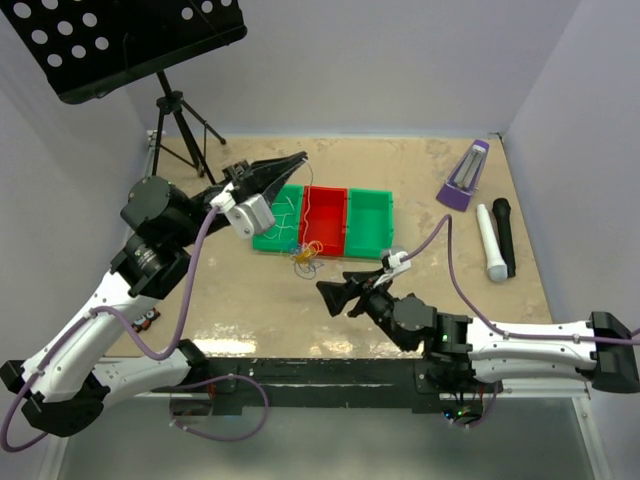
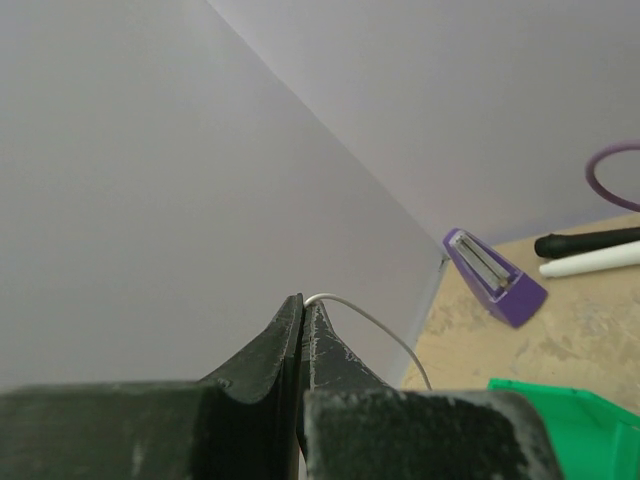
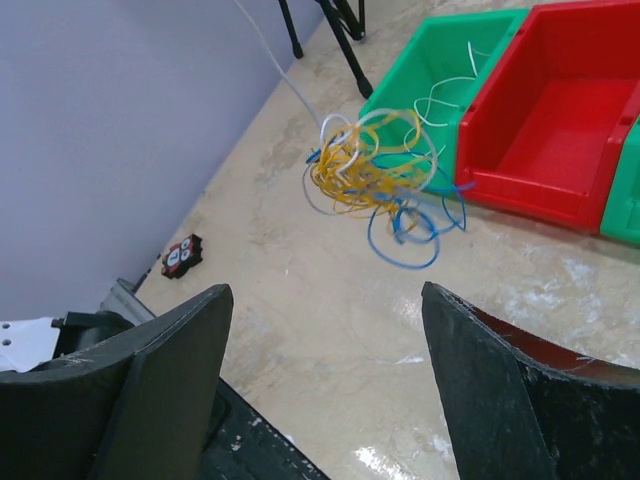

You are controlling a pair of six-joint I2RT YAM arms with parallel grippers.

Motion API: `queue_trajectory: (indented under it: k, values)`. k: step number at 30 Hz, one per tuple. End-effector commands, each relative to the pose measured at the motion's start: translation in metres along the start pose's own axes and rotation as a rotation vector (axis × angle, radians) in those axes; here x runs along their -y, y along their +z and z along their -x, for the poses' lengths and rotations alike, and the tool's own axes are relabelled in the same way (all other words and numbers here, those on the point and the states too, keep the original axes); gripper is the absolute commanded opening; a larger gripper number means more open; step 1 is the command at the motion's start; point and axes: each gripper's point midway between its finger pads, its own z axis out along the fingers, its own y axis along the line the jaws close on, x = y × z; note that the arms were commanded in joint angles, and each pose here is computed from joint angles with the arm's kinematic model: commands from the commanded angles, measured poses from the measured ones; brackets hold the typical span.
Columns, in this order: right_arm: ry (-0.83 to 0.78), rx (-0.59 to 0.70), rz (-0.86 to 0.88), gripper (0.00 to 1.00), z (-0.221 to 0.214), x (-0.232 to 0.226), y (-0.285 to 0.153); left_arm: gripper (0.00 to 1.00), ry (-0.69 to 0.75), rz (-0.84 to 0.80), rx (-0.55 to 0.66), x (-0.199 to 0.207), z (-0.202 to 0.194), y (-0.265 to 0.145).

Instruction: Untangle the cables

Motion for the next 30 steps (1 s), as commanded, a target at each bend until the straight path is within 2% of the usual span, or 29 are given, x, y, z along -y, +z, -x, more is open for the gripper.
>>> queue_trajectory:
  k: [1,6,13,22,30]
  values:
    - [-0.039,0.073,0.027,0.81,0.036,-0.019,0.001,0.0,-0.052,-0.127,0.042,0.021,0.014,-0.005]
    - [-0.081,0.124,0.056,0.76,0.056,-0.046,0.016,0.0,-0.091,-0.217,0.06,0.039,0.017,-0.007]
    - [-0.118,0.138,0.037,0.66,0.049,-0.061,0.041,0.0,-0.119,-0.254,0.077,0.046,0.023,-0.009]
    - [-0.091,0.079,0.003,0.27,0.011,-0.047,0.049,0.0,-0.089,-0.212,0.121,0.029,0.043,-0.012]
    - [-0.021,-0.009,-0.014,0.24,-0.032,-0.024,0.045,0.0,0.02,-0.11,0.149,0.001,0.056,-0.008]
